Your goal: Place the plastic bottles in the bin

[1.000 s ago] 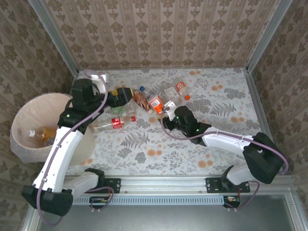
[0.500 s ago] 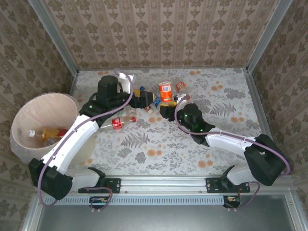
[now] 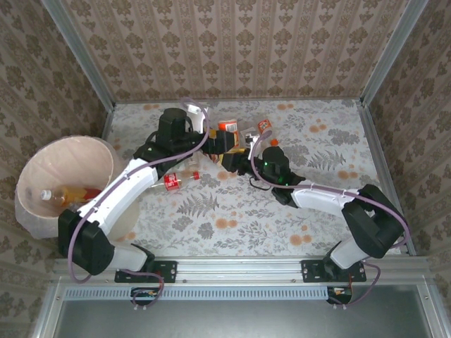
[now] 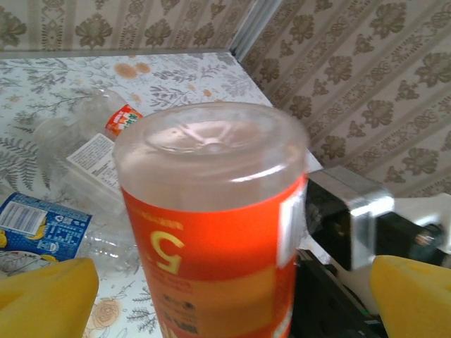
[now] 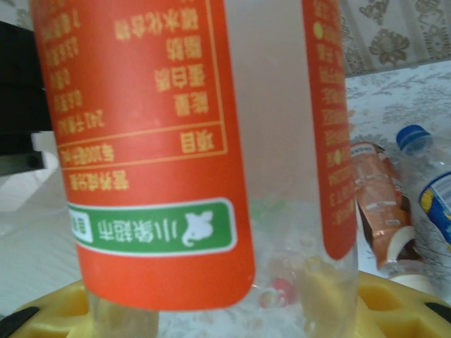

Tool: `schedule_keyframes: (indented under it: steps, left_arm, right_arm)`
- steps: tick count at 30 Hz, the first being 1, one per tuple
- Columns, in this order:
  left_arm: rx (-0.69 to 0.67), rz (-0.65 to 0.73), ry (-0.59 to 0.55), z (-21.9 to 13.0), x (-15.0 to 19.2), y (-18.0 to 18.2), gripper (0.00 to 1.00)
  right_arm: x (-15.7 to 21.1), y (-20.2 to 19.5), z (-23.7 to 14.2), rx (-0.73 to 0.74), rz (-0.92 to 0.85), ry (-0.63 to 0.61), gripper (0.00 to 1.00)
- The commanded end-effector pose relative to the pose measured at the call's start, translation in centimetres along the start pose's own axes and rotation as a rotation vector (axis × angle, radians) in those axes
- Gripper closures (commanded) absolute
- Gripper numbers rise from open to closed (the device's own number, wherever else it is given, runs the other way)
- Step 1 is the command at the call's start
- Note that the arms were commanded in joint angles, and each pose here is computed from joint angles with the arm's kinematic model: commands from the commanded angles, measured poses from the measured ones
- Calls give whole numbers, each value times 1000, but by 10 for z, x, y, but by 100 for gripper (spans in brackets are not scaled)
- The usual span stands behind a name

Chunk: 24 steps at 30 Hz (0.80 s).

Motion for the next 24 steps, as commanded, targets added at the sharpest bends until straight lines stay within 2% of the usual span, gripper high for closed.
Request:
schedule_keyframes:
  steps: [1,6,10,17,20,24]
  left_arm:
    - [-33,-16,-44,6,-7,3,0]
    - [-17,-46,-53,16,-7,7,1]
    - [1,-61,-26,24,-7,7,6]
    - [-5,-55,-10,27,-5,7,40]
    - [-14,-49,-20,24,-6,7,45]
    - [-34,-47,-37,20,-6,8,45]
  right_arm:
    - [-18,20,6,-101,23,-54,71]
    - [-19,30,10,-167,23,-35,70]
    - [-17,33,15,-192,44,-32,69]
    - [-17,34,16,-205,55,-36,67]
    - [-15,33,14,-199,49,-25,54]
    - [-13,33,10,-185,17,1,28]
Point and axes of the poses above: each hand's point on the last joint's axis, 136 mm out from that joint toward the fingers, its own z axis out along the fingers, its own y axis along the line the jaws close on, x = y × z, the point moved 5 cm from there along -z, back along the fingers, and after that the axes turned 5 degrees about -z, right-handed, at the moved point
